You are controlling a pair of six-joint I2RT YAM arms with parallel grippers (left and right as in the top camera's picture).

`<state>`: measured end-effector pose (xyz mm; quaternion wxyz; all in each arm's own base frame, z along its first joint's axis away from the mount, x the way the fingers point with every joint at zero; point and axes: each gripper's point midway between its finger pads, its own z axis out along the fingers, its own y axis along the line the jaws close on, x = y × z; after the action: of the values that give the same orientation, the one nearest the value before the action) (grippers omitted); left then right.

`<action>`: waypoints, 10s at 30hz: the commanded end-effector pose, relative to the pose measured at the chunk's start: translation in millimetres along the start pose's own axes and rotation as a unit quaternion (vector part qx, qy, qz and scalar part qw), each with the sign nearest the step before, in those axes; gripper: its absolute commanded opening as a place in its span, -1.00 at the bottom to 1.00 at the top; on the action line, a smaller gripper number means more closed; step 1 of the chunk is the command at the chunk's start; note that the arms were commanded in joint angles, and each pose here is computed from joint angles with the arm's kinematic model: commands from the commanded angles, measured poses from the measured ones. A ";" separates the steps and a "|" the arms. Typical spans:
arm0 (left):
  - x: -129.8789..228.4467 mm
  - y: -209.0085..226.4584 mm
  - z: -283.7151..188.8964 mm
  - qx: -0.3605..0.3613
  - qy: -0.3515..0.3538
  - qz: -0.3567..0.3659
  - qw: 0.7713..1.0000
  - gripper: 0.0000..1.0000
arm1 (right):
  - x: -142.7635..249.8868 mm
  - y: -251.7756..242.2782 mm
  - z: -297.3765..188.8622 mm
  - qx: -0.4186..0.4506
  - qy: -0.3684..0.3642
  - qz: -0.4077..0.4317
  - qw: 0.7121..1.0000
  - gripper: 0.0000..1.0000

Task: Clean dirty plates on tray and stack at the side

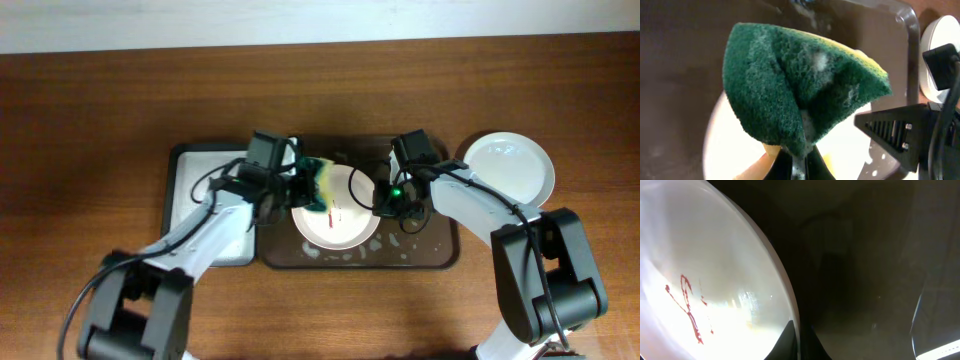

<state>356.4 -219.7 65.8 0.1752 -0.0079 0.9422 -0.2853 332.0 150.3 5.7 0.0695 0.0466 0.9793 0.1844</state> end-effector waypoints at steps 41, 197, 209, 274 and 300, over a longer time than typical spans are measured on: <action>-38.3 10.3 -68.6 -0.136 -0.107 0.051 0.984 -1.00 | 10.6 -5.2 7.0 0.007 0.018 0.008 1.000 -0.92; 43.3 11.2 49.1 -0.018 0.115 -0.053 0.992 -1.00 | -5.2 -0.1 -13.3 0.170 -0.018 -0.073 0.983 -0.92; 40.9 57.2 21.2 -0.153 0.092 -0.053 0.983 -1.00 | -4.7 -0.4 -13.4 0.171 -0.017 -0.073 0.982 -0.92; -6.1 53.8 6.0 -0.143 -0.016 -0.036 0.989 -1.00 | -1.9 -2.1 -13.8 0.174 -0.011 -0.072 0.982 -0.92; -4.5 141.5 -93.6 -0.258 0.012 0.002 0.966 -1.00 | -27.8 14.2 -40.4 0.169 -0.064 -0.101 0.978 -0.92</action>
<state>344.1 -61.7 78.9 0.1740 -0.0617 0.9812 -0.0565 334.6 150.6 21.6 0.0902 -0.0204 0.9955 0.0202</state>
